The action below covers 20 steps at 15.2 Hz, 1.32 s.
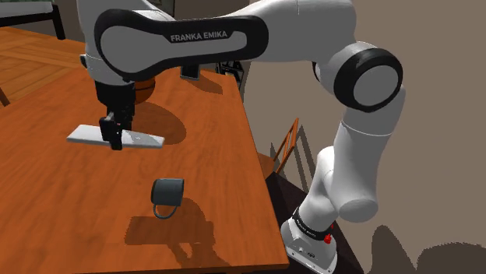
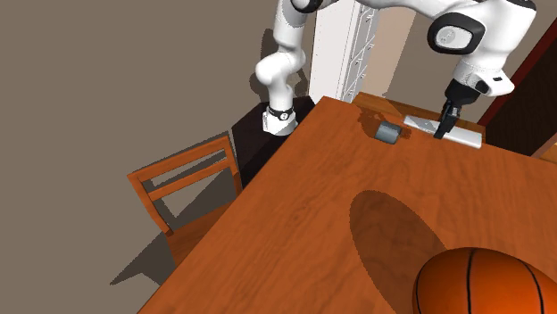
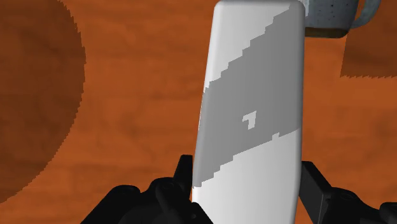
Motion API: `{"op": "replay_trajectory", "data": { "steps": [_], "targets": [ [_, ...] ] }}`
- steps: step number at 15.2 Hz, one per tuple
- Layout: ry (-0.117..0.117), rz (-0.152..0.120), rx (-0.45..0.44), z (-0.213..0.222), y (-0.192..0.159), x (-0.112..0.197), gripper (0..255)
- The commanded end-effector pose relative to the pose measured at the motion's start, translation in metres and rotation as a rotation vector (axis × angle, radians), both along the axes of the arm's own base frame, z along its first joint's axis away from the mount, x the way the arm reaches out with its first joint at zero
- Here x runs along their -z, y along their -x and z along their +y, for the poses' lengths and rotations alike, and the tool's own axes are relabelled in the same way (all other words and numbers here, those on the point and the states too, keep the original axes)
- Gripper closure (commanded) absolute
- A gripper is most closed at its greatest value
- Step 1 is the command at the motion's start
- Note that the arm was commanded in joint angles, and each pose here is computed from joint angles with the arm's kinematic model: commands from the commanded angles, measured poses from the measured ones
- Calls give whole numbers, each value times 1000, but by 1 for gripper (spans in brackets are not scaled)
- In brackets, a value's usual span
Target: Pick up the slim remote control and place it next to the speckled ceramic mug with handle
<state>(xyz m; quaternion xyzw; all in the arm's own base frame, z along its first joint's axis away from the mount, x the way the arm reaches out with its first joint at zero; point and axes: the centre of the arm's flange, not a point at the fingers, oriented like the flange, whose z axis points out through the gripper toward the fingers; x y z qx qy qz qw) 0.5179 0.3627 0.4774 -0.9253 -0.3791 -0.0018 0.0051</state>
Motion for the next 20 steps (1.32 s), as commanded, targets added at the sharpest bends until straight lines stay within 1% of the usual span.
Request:
{"op": "replay_trajectory", "data": {
  "steps": [1, 8, 9, 20],
  "targets": [
    [0, 0, 1, 24, 4, 2, 255],
    [0, 0, 1, 116, 16, 2, 255],
    [0, 0, 1, 123, 17, 2, 255],
    [0, 0, 1, 123, 17, 60, 255]
  ]
}}
